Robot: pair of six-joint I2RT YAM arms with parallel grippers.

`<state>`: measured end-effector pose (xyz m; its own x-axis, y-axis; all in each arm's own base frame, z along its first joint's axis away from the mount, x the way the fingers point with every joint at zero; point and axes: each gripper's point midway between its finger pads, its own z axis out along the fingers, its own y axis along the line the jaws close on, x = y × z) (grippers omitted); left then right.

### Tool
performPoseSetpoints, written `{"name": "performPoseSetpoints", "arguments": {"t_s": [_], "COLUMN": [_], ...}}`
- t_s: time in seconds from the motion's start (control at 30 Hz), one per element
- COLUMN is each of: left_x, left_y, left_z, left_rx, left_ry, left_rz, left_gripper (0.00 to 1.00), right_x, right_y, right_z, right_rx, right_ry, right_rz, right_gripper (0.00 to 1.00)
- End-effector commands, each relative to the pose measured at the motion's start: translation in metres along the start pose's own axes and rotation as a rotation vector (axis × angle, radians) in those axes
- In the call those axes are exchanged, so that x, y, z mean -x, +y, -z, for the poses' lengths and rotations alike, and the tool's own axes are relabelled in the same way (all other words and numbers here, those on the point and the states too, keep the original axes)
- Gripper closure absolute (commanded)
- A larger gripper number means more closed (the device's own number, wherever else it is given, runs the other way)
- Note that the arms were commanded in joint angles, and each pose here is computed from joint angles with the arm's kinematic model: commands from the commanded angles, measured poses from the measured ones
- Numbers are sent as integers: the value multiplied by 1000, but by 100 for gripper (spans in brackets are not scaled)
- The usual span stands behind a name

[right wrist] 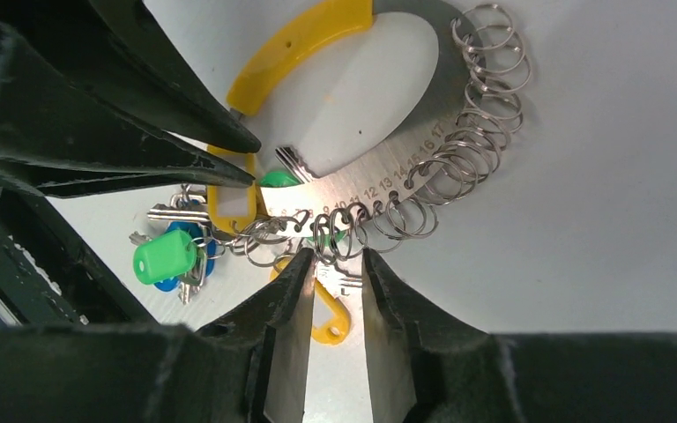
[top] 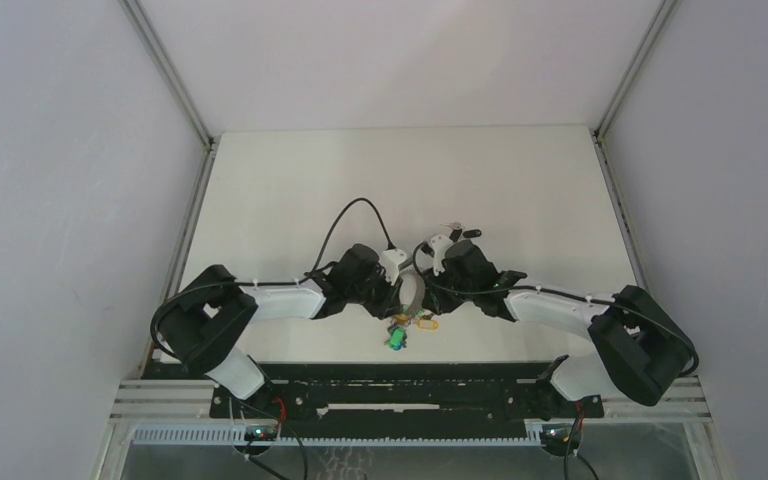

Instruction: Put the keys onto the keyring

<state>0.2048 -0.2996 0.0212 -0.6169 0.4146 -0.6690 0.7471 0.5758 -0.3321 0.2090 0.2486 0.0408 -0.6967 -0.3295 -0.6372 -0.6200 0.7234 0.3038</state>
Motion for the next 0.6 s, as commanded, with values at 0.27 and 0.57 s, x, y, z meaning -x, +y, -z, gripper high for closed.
{"name": "performPoseSetpoints", "arguments": {"t_s": [0.27,0.57], "left_x": [-8,-14], "left_y": [16,41], "left_z": [8,21], "left_rx": [66,169], "left_ry": [25,9], "left_rz": [11,32], "left_gripper": [78,78], "right_x": [13,29], "right_y": [32,60], "right_z": [-21,-10], "right_rx": [111,207], "right_ry": [7,-32], "right_rz": [26,119], "right_gripper": [82,81]}}
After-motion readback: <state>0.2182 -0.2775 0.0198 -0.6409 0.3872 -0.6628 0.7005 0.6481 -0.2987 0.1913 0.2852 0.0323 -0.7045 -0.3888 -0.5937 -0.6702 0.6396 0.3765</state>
